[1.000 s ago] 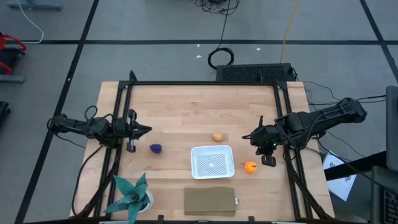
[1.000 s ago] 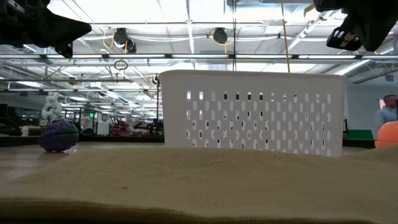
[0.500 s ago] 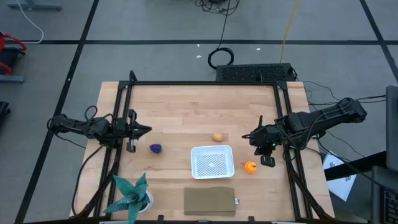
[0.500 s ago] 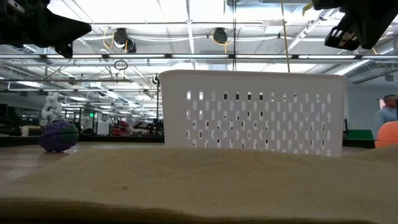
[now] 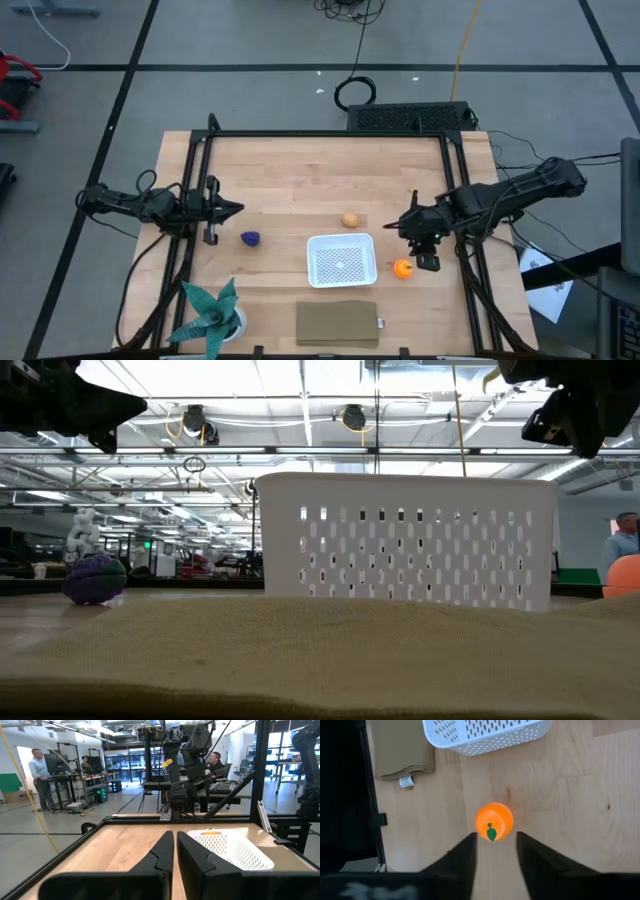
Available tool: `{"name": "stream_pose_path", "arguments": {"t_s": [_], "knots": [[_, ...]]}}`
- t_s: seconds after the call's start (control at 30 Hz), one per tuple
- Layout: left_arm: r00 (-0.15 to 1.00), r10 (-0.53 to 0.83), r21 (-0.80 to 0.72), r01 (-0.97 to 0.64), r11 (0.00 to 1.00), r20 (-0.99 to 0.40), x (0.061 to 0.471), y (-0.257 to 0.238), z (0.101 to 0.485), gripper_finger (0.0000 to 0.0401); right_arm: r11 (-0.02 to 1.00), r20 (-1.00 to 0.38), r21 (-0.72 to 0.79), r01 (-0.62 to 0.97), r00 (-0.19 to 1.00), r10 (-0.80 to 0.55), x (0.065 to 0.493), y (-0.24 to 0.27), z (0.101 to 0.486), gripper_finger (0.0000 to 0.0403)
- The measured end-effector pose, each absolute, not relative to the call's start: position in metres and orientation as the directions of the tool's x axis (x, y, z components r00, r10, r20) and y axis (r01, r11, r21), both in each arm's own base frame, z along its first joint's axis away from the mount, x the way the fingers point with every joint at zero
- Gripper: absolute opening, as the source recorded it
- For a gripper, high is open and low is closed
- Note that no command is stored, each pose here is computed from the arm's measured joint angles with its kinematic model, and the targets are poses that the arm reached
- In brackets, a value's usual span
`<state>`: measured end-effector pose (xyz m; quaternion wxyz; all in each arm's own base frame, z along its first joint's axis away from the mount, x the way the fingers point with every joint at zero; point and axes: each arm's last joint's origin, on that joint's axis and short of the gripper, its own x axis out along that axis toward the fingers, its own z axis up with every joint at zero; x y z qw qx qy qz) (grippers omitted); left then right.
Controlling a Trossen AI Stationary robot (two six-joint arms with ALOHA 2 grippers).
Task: Pick and placing Produce into tupperware
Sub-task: Put the orange into the white basket
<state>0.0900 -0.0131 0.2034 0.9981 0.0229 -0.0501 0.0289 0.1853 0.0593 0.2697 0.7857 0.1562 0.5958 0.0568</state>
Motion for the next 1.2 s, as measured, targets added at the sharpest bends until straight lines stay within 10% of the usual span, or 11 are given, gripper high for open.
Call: {"name": "stream_pose_path", "arguments": {"t_s": [0.43,1.2], "knots": [[0.995,0.053,0.038,-0.057,0.998,0.083,0.09,-0.013,0.202,0.0026,0.95,-0.953,0.245,0.193,0.229,0.199,0.194,0.063,0.246,0.0327],[0.996,0.051,0.021,-0.053,0.998,0.073,0.09,-0.013,0.201,0.0026,0.919,-0.895,0.366,0.147,0.325,0.304,0.185,0.079,0.174,0.0345]]}}
